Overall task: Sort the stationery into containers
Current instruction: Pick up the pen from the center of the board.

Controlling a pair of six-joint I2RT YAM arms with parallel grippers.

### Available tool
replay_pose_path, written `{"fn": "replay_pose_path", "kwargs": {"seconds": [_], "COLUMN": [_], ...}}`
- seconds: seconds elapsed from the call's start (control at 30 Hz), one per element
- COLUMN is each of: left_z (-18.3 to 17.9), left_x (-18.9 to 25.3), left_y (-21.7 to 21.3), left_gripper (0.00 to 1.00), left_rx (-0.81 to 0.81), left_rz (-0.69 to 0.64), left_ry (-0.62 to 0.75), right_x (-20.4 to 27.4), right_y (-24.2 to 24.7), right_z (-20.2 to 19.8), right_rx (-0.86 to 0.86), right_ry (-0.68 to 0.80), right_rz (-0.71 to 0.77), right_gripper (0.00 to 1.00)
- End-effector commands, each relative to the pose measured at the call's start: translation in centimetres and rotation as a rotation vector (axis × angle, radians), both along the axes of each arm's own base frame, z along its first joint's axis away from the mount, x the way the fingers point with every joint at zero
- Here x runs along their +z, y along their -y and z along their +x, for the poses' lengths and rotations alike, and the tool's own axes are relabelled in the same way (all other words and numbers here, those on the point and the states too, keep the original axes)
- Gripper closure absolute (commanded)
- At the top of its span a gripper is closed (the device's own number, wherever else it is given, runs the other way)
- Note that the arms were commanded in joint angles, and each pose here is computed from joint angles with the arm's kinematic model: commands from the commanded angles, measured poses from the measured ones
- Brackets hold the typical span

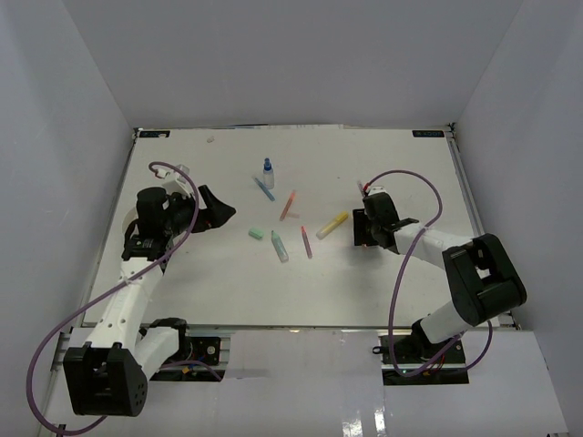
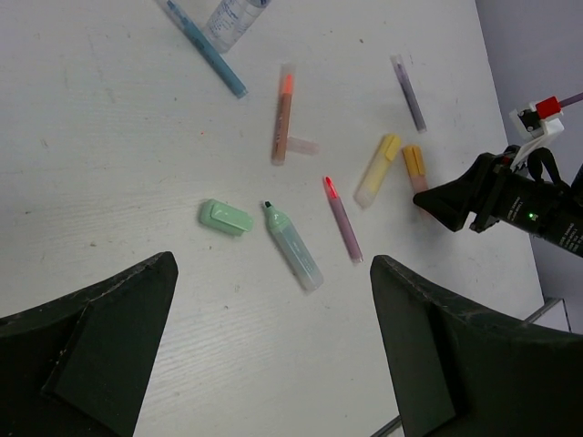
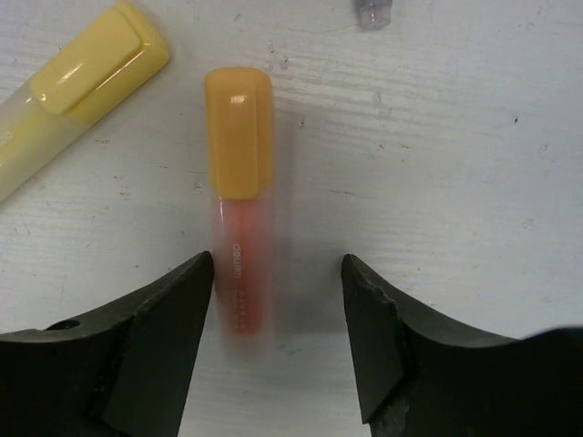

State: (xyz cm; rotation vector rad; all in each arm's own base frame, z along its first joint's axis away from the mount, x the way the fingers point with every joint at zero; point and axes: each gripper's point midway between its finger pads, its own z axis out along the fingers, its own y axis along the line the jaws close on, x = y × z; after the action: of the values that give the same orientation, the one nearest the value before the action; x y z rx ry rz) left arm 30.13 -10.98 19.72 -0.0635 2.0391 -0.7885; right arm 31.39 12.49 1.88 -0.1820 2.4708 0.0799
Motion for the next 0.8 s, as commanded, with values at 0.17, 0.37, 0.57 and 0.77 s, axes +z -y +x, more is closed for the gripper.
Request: {"fn": "replay_pose_path", "kwargs": {"seconds": [0.17, 0.37, 0.57, 0.77], "left_z": [-0.6, -1.2, -2.0, -1.7], "left_x": [0.9, 1.6, 2.6, 4.0], "left_y": [2.3, 5.5, 11.1, 16.0], "left_gripper": [0.02, 0.02, 0.02, 0.02], "left_rx": [-0.073, -0.114, -0.200, -0.209], "left_rz": [-0.031, -0.057, -0.073, -0.067], "left_ry": [0.016, -0.012, -0.052, -0.055], "right_x": [-1.0, 1.1, 6.1, 13.0], "right_y": [0.0, -1.5, -5.3, -10.0], "right_z": [-1.2, -1.0, -1.8, -4.3], "right_rx": [0.008, 0.086, 0.267, 0.525], "right_ry": [-0.005, 0.095, 0.288, 0.510], "right_rz": [-0.005, 0.032, 0.137, 0.305], "right_gripper": [0.66, 0.80, 0.80, 0.80]}}
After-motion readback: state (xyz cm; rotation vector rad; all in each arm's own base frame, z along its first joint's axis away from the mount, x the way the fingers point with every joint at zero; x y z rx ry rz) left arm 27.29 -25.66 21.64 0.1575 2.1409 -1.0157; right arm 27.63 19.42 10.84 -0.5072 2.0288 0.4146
